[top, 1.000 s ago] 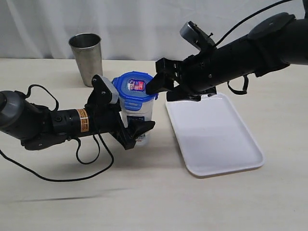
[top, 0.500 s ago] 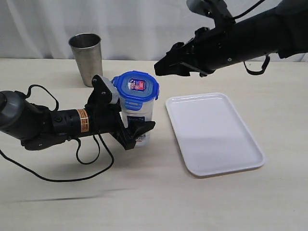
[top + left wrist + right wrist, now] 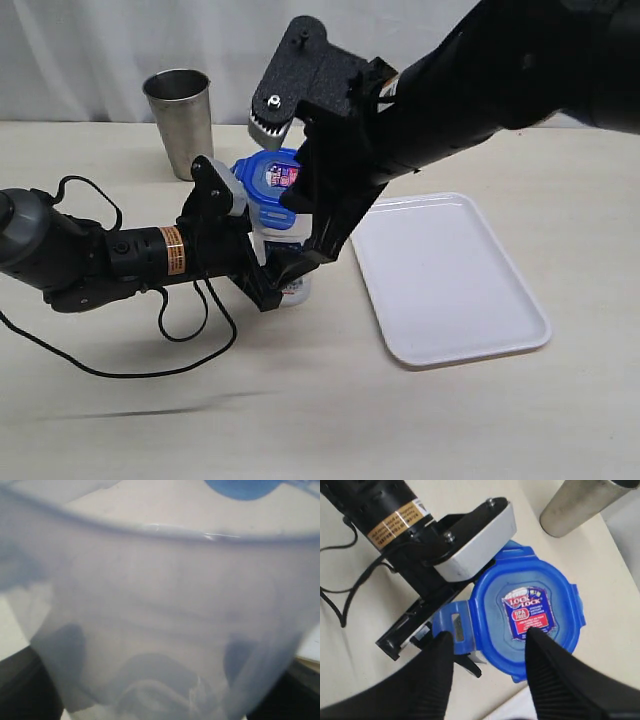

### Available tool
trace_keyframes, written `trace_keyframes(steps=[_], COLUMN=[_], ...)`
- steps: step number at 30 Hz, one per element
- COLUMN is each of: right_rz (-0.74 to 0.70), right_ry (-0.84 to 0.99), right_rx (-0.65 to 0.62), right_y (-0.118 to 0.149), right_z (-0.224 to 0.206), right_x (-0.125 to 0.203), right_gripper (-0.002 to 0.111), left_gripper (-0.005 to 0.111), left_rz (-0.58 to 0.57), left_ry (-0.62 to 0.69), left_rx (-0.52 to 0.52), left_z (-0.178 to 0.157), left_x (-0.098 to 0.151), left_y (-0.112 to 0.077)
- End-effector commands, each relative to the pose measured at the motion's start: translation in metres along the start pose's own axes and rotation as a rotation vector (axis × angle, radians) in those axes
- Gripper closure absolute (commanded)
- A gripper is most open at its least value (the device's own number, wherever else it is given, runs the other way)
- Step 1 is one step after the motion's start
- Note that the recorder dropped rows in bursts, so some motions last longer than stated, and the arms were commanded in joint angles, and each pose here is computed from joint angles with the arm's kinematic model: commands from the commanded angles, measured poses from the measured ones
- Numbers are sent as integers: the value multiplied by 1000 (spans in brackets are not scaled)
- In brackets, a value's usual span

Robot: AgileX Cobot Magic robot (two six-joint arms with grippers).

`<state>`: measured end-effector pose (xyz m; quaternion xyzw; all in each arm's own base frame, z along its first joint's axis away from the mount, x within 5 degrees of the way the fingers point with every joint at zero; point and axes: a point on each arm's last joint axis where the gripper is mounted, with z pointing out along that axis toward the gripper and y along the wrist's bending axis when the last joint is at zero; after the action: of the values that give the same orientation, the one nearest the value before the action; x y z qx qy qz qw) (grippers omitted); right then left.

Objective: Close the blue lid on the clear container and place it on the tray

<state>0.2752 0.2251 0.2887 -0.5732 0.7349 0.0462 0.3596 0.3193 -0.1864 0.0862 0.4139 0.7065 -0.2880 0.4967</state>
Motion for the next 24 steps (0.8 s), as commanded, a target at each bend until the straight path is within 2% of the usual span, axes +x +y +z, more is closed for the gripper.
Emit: trace_keyframes(steps=[1, 8, 12, 20, 24], right_rz=[-23, -32, -35, -15, -55], right_ry=[33, 40, 43, 51, 87], right_rx=[25, 8, 6, 4, -26], right_y=[1, 3, 3, 4, 7], right_z=[14, 25, 31, 44, 53], right_x=[2, 5, 6, 9, 14], right_gripper=[65, 64, 59, 59, 59], left_gripper=[107, 107, 107, 107, 107], left_rz=[24, 24, 24, 24, 24], left_ry=[71, 71, 71, 66, 66], left_rx=[18, 18, 18, 20, 20], left_z=[1, 1, 1, 1, 1], left_x=[7, 7, 7, 7, 7], left_y=[-4, -4, -4, -4, -4])
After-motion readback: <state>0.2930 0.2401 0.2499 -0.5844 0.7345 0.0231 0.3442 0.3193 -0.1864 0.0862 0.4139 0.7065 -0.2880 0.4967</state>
